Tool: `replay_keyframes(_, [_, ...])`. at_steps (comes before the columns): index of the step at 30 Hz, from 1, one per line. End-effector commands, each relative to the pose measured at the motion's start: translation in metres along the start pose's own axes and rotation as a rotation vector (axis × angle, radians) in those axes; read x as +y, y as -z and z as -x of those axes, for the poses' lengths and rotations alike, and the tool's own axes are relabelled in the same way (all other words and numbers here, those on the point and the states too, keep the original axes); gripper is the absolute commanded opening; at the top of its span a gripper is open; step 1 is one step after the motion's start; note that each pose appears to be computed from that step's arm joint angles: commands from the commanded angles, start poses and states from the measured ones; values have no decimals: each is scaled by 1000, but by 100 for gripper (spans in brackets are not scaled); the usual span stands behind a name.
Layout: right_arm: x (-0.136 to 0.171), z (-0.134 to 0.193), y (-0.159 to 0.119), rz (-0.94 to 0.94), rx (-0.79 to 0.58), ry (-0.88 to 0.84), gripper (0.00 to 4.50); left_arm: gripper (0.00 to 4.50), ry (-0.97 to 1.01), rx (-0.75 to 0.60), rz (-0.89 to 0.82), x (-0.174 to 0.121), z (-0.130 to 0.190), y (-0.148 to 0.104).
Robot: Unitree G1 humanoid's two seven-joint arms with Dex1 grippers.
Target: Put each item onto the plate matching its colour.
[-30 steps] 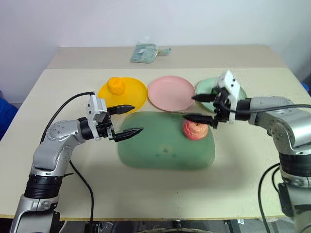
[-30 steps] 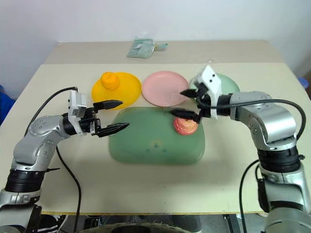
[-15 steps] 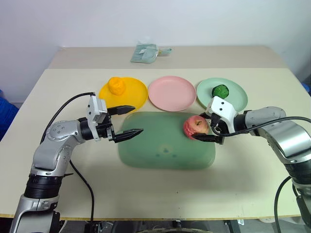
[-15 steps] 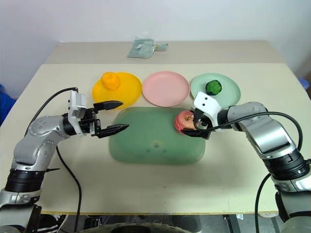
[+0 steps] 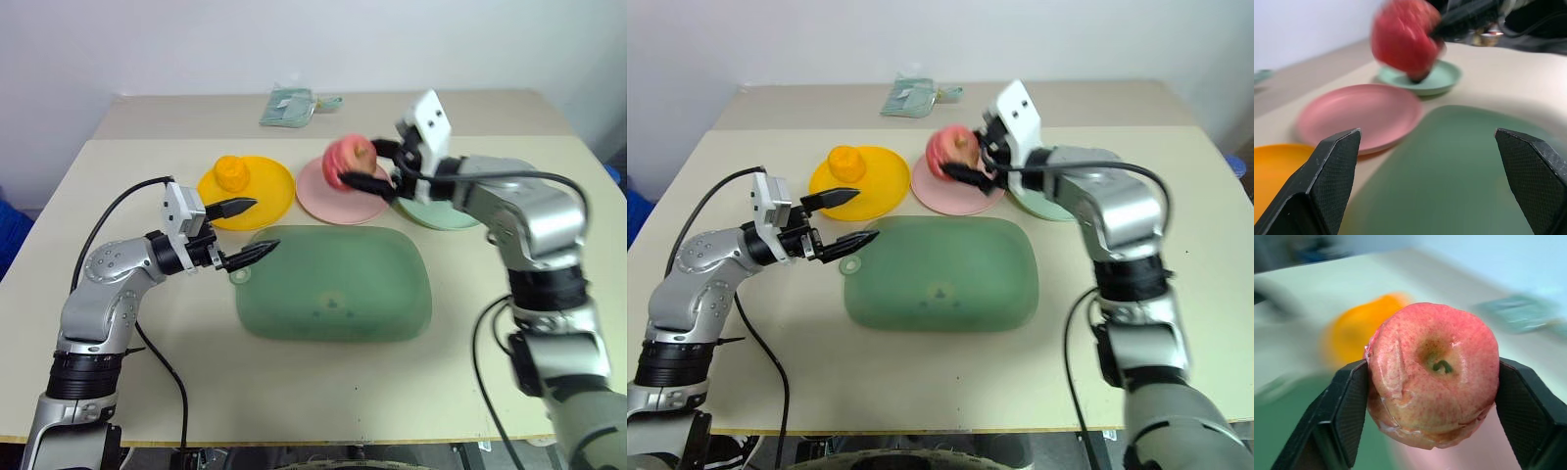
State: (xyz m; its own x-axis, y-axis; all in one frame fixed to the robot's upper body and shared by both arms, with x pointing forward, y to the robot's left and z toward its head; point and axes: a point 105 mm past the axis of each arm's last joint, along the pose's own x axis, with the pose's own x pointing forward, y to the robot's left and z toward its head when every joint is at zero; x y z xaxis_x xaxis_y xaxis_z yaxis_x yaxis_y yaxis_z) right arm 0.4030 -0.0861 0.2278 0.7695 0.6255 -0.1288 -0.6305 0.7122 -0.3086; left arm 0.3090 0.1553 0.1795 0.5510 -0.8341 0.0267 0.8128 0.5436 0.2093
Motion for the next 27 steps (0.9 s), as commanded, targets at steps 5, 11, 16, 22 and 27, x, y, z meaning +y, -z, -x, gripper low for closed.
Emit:
replay_keyframes(5, [-1, -24, 6, -33, -28, 63, 365, 450, -95, -35, -48, -1, 15, -16])
replay_keyframes(11, [-5, -13, 0, 21, -91, 10, 445, 450, -113, -22, -50, -5, 23, -18])
replay_keyframes(16, [6, 29, -39, -105, -319, -213, 445, 450, -106, -37, -40, -6, 25, -17])
replay_keyframes(22, [33, 100, -9, -28, -242, -481, 445, 450, -28, -30, -14, -14, 28, -9])
replay_keyframes(27, [37, 131, 30, 82, -85, -537, 445, 450, 30, -10, -39, -16, 27, -2])
